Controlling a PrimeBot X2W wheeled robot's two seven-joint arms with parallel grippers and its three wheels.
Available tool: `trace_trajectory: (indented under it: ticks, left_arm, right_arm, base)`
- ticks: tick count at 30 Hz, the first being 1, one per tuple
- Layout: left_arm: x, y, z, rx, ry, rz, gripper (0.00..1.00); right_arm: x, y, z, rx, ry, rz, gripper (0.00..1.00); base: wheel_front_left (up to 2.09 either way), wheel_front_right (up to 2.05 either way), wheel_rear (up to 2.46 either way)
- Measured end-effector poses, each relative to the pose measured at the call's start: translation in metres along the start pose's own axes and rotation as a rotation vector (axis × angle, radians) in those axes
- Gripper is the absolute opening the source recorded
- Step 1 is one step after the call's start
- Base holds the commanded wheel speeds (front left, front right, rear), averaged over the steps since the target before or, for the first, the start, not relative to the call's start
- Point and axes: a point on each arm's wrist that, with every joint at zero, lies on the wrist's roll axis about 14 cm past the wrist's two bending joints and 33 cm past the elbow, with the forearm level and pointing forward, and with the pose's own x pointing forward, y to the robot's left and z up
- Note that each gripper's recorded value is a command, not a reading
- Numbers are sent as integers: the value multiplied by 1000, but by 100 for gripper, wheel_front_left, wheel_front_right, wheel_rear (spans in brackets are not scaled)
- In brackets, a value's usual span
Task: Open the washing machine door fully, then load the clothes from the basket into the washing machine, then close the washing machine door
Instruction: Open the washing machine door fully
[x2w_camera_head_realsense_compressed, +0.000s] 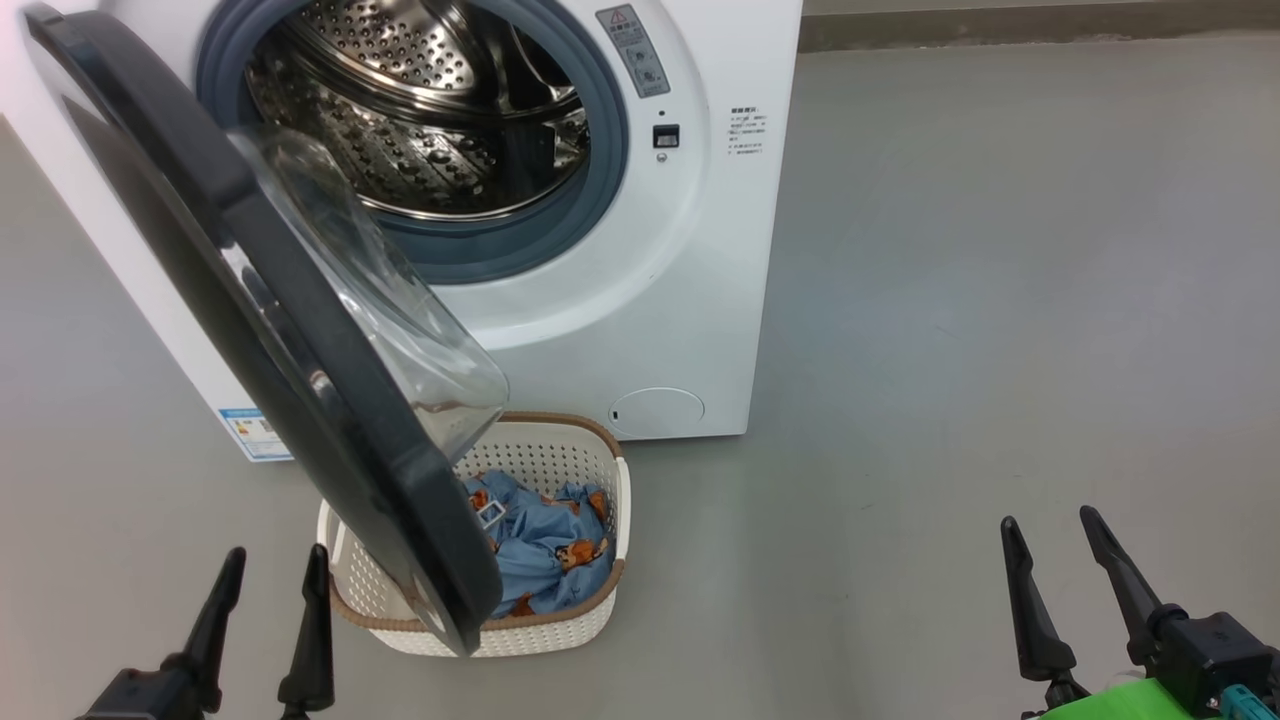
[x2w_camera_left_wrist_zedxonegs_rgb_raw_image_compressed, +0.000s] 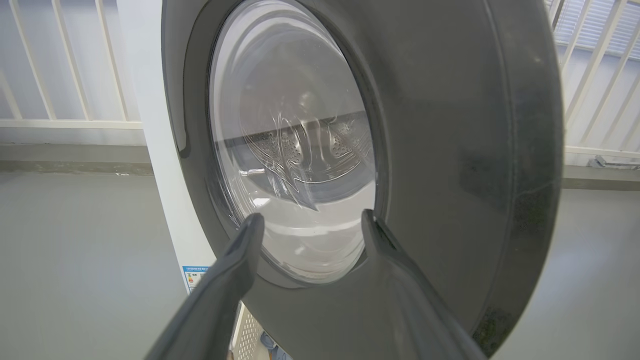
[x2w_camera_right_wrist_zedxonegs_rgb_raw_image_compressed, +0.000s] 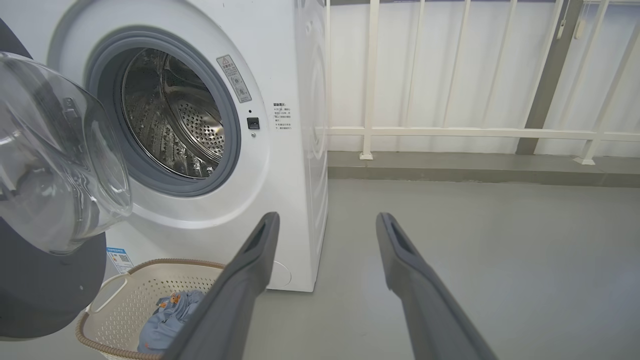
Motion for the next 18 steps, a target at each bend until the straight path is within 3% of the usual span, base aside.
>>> trace_trajectory:
  ticks: [17, 18]
  left_arm:
    - [-2, -1, -3, 20, 11, -3, 100]
    - [-2, -1, -4, 20, 12, -4, 48]
  right_arm:
    - [-1, 2, -5, -21, 19, 8, 100]
    - [-1, 2, -6, -21, 20, 7, 100]
  base:
    - [0, 0, 0]
    - [0, 0, 0]
